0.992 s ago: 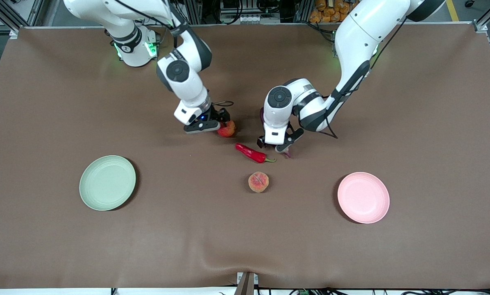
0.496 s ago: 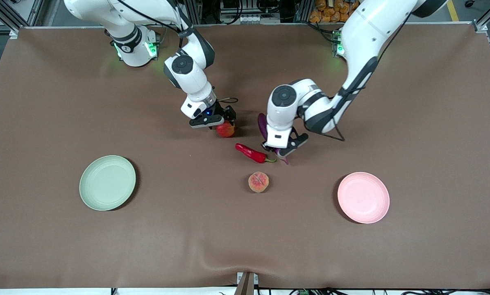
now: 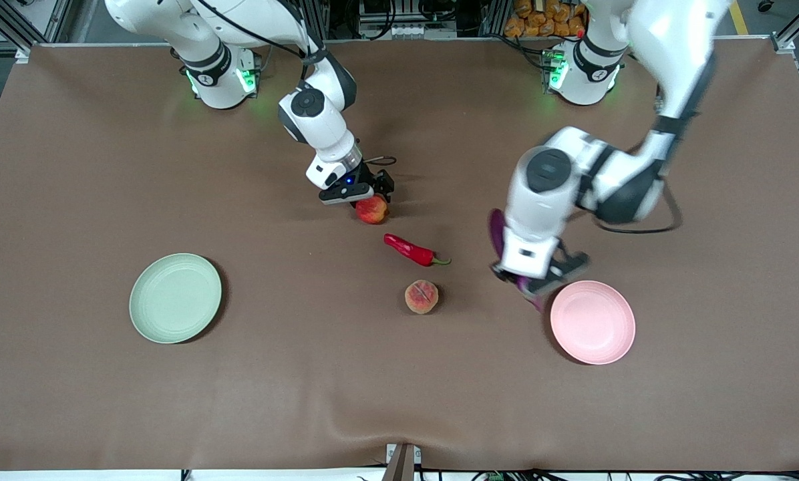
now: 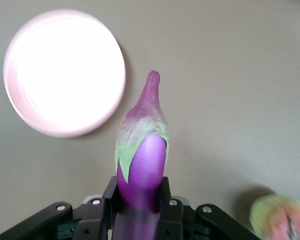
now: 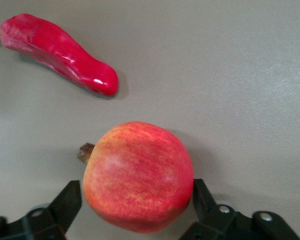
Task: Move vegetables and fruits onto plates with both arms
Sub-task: 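Place the pomegranate on the green plate while the left gripper places the eggplant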
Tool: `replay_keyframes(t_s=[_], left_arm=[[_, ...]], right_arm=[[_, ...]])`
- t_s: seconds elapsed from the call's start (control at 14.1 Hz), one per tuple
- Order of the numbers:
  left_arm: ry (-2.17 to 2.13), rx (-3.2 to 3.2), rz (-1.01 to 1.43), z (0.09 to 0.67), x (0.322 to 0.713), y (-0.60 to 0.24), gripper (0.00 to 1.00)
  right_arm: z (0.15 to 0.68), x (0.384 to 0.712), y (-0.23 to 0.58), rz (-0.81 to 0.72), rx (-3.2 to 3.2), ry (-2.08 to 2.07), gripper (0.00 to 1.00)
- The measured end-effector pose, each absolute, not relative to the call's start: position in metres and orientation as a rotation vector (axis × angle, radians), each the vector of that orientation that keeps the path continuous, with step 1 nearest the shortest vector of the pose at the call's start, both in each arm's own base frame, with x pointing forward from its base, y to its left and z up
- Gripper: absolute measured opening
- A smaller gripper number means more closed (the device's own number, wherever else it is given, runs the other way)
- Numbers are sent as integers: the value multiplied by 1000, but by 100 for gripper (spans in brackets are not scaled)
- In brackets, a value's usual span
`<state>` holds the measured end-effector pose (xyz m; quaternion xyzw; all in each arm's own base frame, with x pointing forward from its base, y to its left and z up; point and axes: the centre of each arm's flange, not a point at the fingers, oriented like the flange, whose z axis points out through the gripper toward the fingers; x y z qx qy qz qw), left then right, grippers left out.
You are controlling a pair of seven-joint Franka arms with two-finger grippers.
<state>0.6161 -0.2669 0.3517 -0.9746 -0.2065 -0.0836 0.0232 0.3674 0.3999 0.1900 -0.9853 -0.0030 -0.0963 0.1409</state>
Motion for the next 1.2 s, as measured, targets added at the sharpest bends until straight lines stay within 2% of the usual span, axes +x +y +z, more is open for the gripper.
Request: replay_keyframes(t_s=[0.07, 0.28, 0.42, 0.71, 1.2], left_arm=[[-601, -3035, -240, 354, 634, -233, 35], [-613, -3072, -164, 333, 676, -138, 35], [-672, -3087, -144, 311, 697, -104, 35], [-769, -3131, -199, 295, 729, -84, 35], [-946, -3197, -181, 228, 741, -61, 35]], right_arm=[[192, 368, 400, -286, -2840, -7, 84], [196, 375, 397, -309, -2831, 9, 83], [209, 392, 385, -347, -2814, 58, 83], [239, 450, 321, -426, -2837, 70, 83], [268, 561, 103, -488, -2995, -30, 83]])
